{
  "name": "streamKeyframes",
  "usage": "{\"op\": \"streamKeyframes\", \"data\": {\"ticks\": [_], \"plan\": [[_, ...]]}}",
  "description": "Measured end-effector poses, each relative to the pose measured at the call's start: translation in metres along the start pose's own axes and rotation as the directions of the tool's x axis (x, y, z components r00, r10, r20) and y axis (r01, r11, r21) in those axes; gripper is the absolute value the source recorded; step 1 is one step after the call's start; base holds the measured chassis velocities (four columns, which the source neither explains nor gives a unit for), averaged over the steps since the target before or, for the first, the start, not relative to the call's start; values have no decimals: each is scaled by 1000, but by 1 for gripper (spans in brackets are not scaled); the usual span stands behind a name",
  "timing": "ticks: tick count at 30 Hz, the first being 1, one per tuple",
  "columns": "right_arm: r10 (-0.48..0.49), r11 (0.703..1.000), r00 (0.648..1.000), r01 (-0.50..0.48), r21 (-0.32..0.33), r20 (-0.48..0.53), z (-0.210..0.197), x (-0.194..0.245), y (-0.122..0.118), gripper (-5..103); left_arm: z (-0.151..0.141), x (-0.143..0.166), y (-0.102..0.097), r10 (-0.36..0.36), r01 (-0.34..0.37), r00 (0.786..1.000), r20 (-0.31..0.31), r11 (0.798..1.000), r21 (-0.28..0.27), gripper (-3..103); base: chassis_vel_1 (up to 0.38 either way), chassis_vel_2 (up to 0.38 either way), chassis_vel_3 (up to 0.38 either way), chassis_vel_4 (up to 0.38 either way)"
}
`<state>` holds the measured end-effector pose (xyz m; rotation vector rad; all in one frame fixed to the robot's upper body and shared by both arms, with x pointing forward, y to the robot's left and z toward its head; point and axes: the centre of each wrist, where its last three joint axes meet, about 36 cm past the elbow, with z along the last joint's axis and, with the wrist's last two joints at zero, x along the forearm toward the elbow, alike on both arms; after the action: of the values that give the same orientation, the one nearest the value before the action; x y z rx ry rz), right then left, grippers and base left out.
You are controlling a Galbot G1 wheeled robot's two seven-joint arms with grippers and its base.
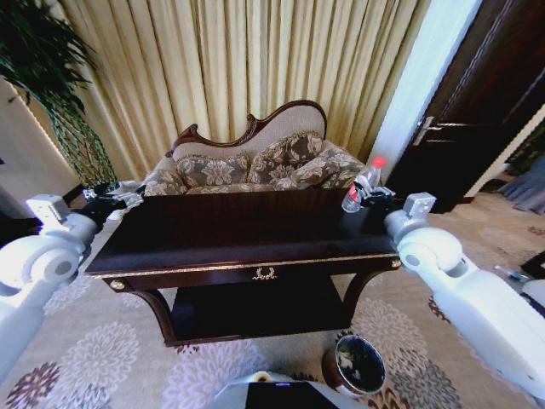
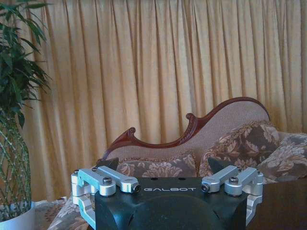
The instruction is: Move to the front of the table and place the trash on the table into the trash bin.
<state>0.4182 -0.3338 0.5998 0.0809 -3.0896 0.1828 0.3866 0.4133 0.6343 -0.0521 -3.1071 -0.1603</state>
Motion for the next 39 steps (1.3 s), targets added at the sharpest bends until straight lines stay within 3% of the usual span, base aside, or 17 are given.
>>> {"op": "streamKeyframes", "data": {"ticks": [14,39], "plan": [[-1,1000,1000,1,-29,9,20,17,4,25,2,13,-11,8,-9,1000,22,1000,13,100,184,-184,-184,178],[1,1000,1000,-1,-14,-16,35,17,3,25,8,19,-20,-14,13,999,34,999,30,100,85,-102,-92,92]]}}
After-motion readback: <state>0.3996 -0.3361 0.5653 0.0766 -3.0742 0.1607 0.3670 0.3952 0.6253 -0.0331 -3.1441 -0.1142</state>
